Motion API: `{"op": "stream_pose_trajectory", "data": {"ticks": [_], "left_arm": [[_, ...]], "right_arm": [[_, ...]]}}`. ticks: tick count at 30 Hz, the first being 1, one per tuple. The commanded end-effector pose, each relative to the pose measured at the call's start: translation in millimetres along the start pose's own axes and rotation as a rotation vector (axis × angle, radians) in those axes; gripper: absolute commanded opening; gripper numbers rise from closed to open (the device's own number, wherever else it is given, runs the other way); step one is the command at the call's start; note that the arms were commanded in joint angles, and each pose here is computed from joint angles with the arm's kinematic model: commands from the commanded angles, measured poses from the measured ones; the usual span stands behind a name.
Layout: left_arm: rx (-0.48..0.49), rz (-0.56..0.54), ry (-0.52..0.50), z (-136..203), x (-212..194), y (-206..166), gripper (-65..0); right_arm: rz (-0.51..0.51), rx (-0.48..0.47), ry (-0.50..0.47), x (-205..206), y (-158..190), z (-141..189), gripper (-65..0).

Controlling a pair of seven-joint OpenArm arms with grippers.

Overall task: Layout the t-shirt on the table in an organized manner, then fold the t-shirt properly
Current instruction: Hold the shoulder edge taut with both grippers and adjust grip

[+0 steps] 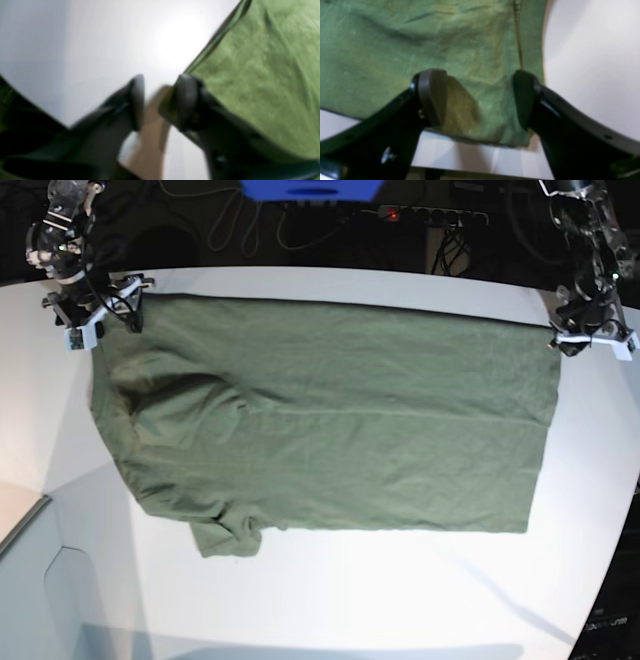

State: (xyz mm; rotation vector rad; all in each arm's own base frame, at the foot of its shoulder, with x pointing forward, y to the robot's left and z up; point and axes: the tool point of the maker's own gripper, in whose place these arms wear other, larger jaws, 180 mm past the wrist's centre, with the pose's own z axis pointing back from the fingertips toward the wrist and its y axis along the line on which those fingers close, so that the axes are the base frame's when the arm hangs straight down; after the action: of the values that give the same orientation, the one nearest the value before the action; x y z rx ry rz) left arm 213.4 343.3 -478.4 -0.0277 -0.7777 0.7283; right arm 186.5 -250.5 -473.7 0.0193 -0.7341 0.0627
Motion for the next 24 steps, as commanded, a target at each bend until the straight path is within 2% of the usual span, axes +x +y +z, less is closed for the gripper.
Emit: {"op": "stream_pose_trajectory", "data": {"ticks": [1,4,9,16,19,24], "left_arm": [[0.018,0.001,0.098,-0.6,-24.6,4.6,-54.0],[0.003,-0.013,0.126,-5.3,-32.9,-3.0,-65.0],[-0.032,-0.067,0.129,-5.9,-31.4,-16.1,-65.0],[-0.024,-0.084,0.025,16.2,3.2,-8.1,-64.5],[-0.031,-0.101,-0.023,24.6,19.5,-11.5,-58.6],[-0.033,-0.109,-0.033,28.6,22.1,-11.8,-43.9]], "right_arm": [[0.020,0.005,0.042,-8.1,-0.8,2.1,-23.5],[0.021,0.005,0.045,-9.4,-1.3,2.8,-23.5],[0.022,0.004,0.047,-10.3,-1.3,3.5,-23.5],[0.022,0.004,0.047,-10.3,-1.3,3.5,-23.5],[0.022,0.004,0.046,-9.6,-1.4,3.2,-23.5],[0.021,0.005,0.042,-8.3,-0.8,2.5,-23.5]]}}
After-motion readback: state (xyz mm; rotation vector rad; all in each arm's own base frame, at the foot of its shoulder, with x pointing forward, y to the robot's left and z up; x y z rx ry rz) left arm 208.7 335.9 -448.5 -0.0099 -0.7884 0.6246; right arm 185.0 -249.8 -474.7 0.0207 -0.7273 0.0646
